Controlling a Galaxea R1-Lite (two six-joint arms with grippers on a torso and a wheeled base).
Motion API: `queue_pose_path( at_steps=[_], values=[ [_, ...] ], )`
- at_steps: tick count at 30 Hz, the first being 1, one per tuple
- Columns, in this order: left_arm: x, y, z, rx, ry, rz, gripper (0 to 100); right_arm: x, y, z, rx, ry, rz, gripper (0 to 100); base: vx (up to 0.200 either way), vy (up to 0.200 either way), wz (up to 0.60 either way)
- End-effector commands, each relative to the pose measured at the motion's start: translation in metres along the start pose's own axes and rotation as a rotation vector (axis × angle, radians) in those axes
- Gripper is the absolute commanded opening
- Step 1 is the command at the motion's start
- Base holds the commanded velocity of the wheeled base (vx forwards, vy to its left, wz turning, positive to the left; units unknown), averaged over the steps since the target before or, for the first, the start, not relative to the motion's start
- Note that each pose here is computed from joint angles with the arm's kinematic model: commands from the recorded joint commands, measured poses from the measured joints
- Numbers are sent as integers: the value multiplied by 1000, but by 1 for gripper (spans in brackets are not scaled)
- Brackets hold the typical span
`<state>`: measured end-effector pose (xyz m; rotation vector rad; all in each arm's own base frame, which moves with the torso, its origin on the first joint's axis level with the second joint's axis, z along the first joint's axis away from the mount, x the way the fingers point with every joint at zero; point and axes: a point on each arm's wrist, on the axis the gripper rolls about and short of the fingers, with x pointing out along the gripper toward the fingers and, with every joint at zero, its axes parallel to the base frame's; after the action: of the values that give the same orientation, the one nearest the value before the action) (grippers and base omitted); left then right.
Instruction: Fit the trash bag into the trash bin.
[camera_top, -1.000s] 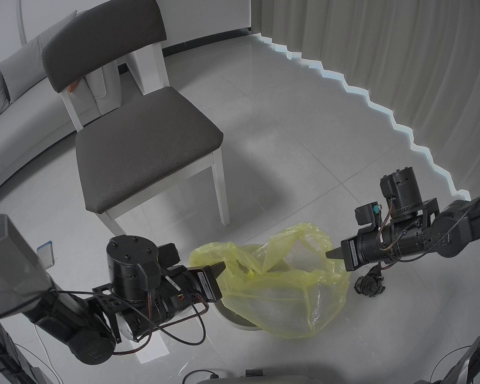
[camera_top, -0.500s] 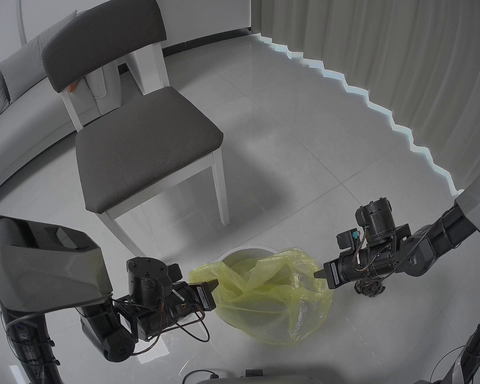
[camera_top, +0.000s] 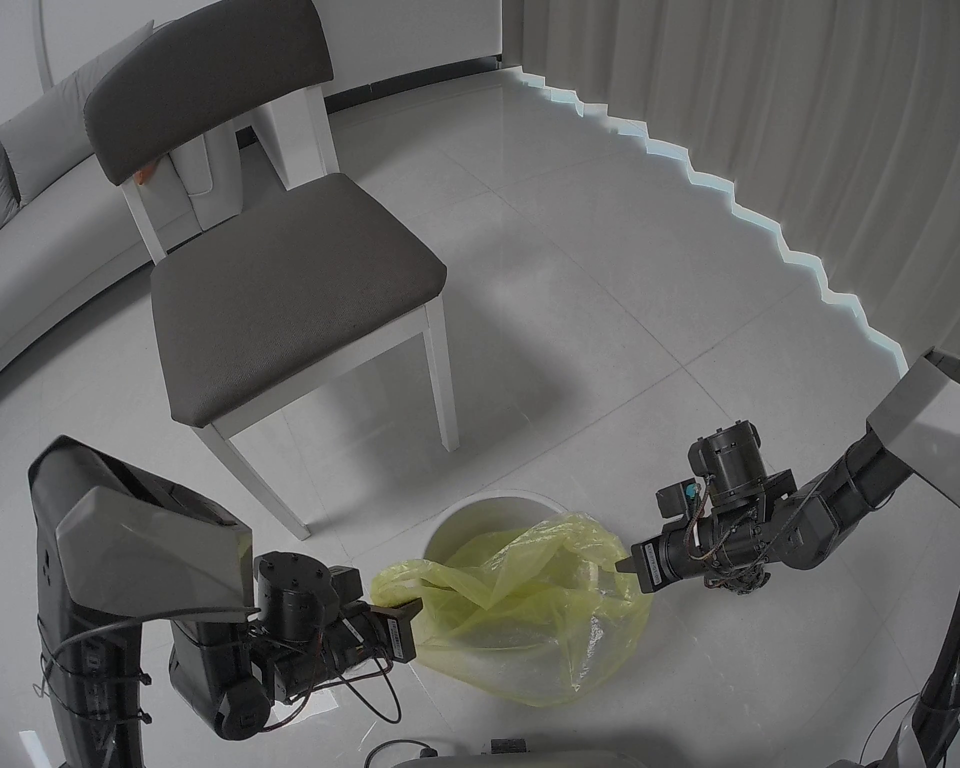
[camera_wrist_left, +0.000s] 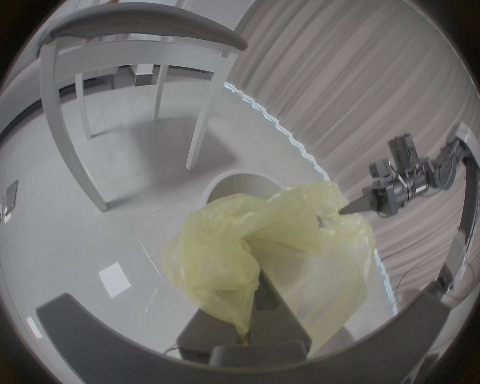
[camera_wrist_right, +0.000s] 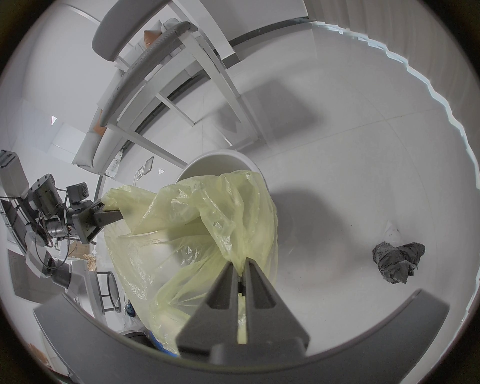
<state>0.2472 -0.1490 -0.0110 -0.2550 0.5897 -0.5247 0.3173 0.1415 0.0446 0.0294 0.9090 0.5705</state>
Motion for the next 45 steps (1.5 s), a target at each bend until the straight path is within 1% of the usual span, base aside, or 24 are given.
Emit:
queue_pose_path(
  at_steps=[1,5,7,8,11,15,16,18,21,25,29,37,38,41,45],
  values=[
    [6,10,-19,57,58,30,0,6,-1,-4,-2,21,-3,0,0,0,0],
    [17,16,-19,120,42,28,0,11,-2,-6,-2,31,-8,0,0,0,0],
    [17,16,-19,120,42,28,0,11,-2,-6,-2,31,-8,0,0,0,0],
    [31,17,-16,131,12,18,0,15,-2,-5,1,32,-6,0,0,0,0],
    [43,19,-8,131,-26,13,0,15,-3,-2,2,9,-6,0,0,0,0],
    [53,25,3,123,-43,3,0,16,-7,0,5,-15,-13,0,0,0,0],
    [53,25,3,123,-43,3,0,16,-7,0,5,-15,-13,0,0,0,0],
    [56,28,11,119,-47,12,0,14,-13,1,19,-26,-19,0,0,0,0],
    [54,29,7,114,-15,23,0,14,-14,-4,21,-11,-25,0,0,0,0],
    [48,27,4,116,-3,32,0,13,-16,-4,28,-11,-29,0,0,0,0],
    [31,24,7,116,-8,35,0,12,-16,-16,26,22,-30,0,0,0,0],
    [17,17,8,125,-20,22,0,11,-17,-29,6,11,-32,0,0,0,0],
    [17,16,8,126,-21,20,0,11,-18,-31,-3,15,-35,100,0,0,0],
    [16,12,5,133,-14,23,0,6,-22,-33,-11,16,-44,100,0,0,0],
    [13,11,3,134,-13,25,0,-11,-22,-22,-18,-45,-49,100,0,0,0]
  ],
)
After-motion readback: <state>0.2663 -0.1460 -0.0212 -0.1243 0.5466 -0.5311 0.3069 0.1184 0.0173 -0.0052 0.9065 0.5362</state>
